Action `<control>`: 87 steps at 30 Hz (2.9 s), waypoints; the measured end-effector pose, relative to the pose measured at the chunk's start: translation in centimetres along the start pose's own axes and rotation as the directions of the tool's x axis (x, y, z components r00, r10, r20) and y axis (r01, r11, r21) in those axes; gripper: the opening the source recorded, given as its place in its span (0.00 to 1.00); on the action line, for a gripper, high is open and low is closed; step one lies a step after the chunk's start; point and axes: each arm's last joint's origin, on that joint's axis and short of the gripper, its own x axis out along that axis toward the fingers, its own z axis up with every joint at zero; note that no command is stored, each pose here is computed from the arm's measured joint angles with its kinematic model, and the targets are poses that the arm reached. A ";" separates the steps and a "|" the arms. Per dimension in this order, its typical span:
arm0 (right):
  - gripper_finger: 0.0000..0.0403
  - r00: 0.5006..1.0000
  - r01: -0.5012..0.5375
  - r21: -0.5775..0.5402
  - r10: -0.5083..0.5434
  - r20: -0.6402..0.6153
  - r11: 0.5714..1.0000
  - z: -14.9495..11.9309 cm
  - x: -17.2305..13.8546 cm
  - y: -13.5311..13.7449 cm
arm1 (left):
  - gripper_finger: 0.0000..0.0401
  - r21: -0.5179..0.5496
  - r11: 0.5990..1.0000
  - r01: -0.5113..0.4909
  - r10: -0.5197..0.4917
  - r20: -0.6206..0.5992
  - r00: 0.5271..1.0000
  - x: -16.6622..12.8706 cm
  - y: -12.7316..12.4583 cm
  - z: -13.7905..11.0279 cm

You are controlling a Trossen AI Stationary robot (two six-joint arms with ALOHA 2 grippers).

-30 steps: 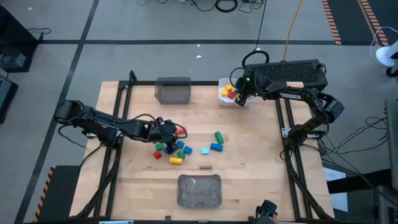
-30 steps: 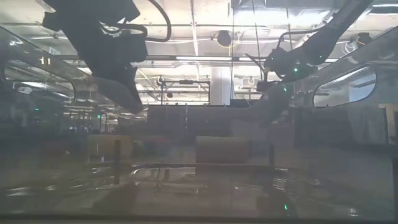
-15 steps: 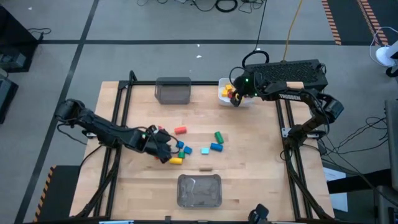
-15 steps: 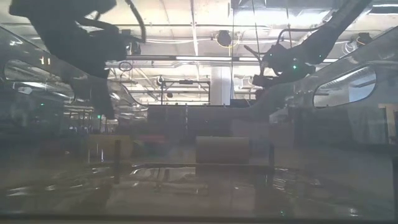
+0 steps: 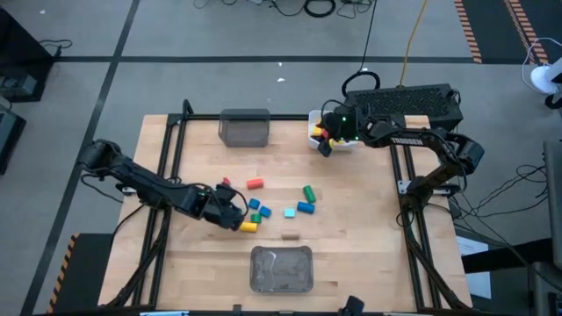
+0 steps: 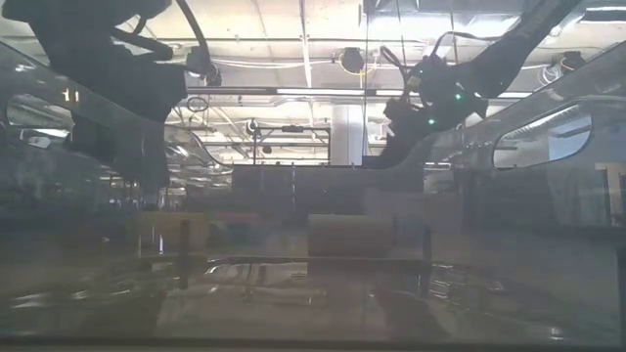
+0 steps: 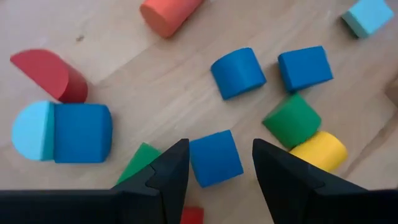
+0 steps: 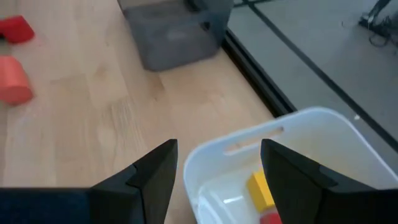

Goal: Sort blocks by size
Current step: Put the blue cube game piece into the white bin, then put the blue square block into the white bin

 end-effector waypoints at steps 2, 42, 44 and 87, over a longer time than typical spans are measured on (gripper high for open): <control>0.54 1.000 0.002 -0.005 -0.002 0.022 1.000 0.2 0.0 0.0 | 0.44 -0.013 1.000 -0.012 0.012 -0.005 1.000 0.3 0.0 -0.1; 0.54 0.998 0.011 -0.019 -0.010 0.064 1.000 0.6 0.0 -0.1 | 0.39 -0.062 0.997 -0.053 0.050 -0.043 0.998 4.4 -1.3 -1.4; 0.54 0.998 0.011 -0.019 -0.010 0.064 1.000 0.6 0.0 -0.1 | 0.34 -0.059 0.997 -0.055 0.052 -0.041 0.998 4.4 -1.3 -1.4; 0.54 0.998 0.009 -0.003 -0.009 0.062 1.000 0.6 0.0 -0.1 | 0.61 0.008 1.000 0.011 -0.011 0.020 1.000 2.5 -1.3 -0.5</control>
